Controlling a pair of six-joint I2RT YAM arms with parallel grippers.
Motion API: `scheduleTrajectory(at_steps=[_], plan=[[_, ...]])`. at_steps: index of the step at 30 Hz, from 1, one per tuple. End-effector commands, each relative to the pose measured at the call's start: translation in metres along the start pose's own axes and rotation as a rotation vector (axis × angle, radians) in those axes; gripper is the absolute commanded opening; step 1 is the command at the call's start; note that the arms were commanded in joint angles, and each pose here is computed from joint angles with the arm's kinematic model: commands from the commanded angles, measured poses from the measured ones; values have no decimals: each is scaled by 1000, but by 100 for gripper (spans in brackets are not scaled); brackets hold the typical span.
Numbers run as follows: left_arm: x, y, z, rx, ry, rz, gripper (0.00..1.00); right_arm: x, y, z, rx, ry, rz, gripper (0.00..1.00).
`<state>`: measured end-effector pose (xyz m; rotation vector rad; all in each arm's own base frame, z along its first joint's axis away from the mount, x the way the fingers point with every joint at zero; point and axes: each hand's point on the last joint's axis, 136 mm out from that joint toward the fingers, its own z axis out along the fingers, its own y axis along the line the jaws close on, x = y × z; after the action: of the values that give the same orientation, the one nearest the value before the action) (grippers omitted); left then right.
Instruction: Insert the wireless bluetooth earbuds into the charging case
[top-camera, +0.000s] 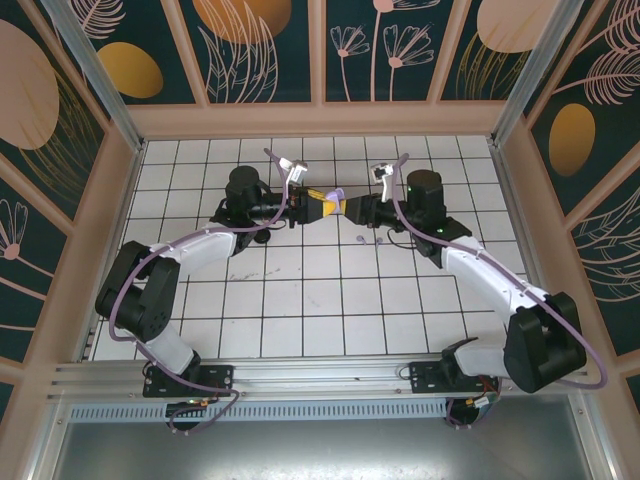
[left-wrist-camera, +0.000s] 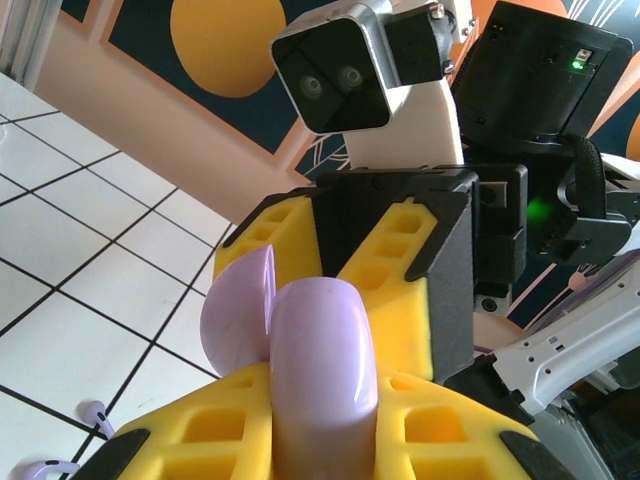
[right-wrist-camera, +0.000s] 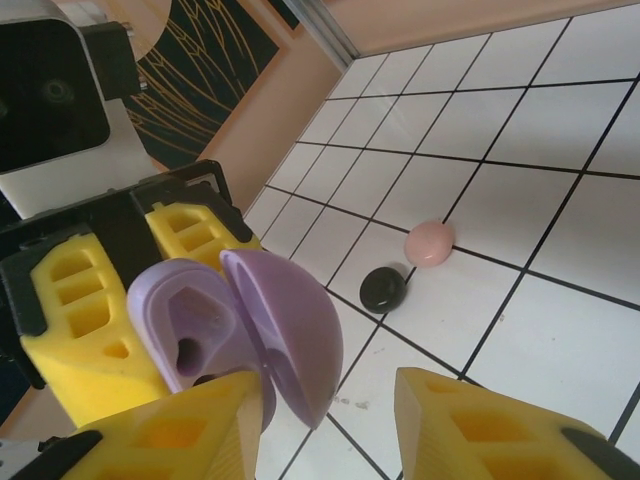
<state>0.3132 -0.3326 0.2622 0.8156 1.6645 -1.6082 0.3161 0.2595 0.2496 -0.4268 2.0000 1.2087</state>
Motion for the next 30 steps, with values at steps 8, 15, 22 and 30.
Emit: scheduleTrajectory(at_steps=[8,15,22,30], plan=[[-3,-8,1,43,4,29,0,-20,1,6,14,-43,-24,27],[1,-5,3,43,10,16,0,-22,10,13,-14,-28,-34,23],[0,0,4,23,-1,6,0,-21,14,18,-13,-7,-49,0],[-7,21,3,-98,-22,28,49,-28,-7,13,123,1,-80,0]])
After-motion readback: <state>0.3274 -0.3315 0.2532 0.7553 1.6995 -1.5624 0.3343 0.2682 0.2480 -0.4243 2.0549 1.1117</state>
